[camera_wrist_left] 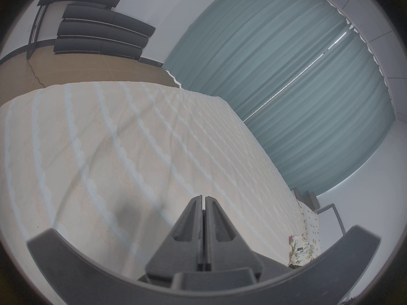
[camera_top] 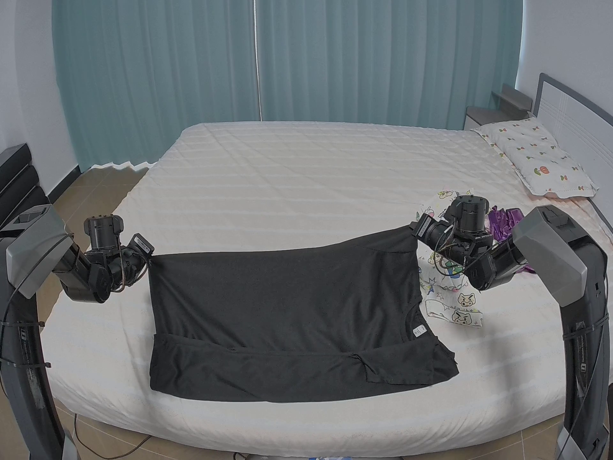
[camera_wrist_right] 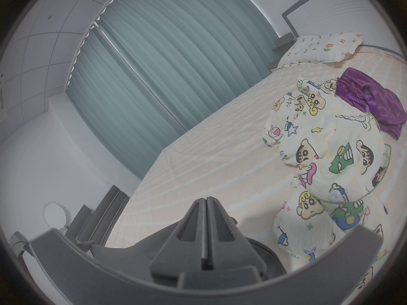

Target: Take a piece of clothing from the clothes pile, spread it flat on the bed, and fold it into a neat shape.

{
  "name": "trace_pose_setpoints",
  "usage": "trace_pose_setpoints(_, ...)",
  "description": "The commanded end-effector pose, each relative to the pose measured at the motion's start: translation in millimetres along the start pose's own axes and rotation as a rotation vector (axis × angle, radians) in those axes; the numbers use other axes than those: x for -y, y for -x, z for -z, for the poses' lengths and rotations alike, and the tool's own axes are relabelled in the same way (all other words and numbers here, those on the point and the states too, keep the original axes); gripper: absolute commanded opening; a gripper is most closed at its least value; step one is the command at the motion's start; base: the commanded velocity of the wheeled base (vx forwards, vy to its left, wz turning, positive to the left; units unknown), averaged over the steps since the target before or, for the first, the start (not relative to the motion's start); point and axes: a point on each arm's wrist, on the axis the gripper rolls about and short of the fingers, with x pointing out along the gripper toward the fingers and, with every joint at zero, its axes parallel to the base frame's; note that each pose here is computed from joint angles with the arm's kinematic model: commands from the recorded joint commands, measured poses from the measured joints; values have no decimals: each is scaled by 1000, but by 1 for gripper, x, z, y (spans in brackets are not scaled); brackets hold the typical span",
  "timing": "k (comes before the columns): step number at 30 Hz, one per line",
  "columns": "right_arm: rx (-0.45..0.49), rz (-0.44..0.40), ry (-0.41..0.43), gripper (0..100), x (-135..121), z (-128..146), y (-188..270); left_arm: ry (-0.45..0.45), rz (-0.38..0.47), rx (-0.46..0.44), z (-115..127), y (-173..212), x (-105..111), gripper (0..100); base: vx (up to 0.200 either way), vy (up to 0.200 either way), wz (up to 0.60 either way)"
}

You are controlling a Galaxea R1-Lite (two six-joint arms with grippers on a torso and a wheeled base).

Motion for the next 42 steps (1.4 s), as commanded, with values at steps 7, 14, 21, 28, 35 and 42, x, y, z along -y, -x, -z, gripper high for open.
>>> trace_pose_setpoints(7, -64, -7, 2, 0, 0, -1, 35, -114, -6, -22, 4, 2, -1, 0, 0, 0, 0)
trace_pose_setpoints(14, -119, -7, 32, 0, 5, 4, 50, -121, -34, -62, 14, 13, -10, 0, 0, 0, 0)
trace_pose_setpoints(21, -217, 11, 87, 0, 17, 18, 75, -184, -92, -135, 32, 25, -27, 0, 0, 0, 0)
trace_pose_setpoints(28, -301, 44, 163, 0, 30, 39, 87, -217, -123, -186, 46, 34, -37, 0, 0, 0, 0)
trace_pose_setpoints(35, -407, 73, 252, 0, 43, 62, 102, -301, -145, -237, 69, 49, -56, 0, 0, 0, 0)
trace_pose_setpoints(42, -475, 91, 273, 0, 51, 84, 101, -383, -171, -314, 89, 56, -68, 0, 0, 0, 0)
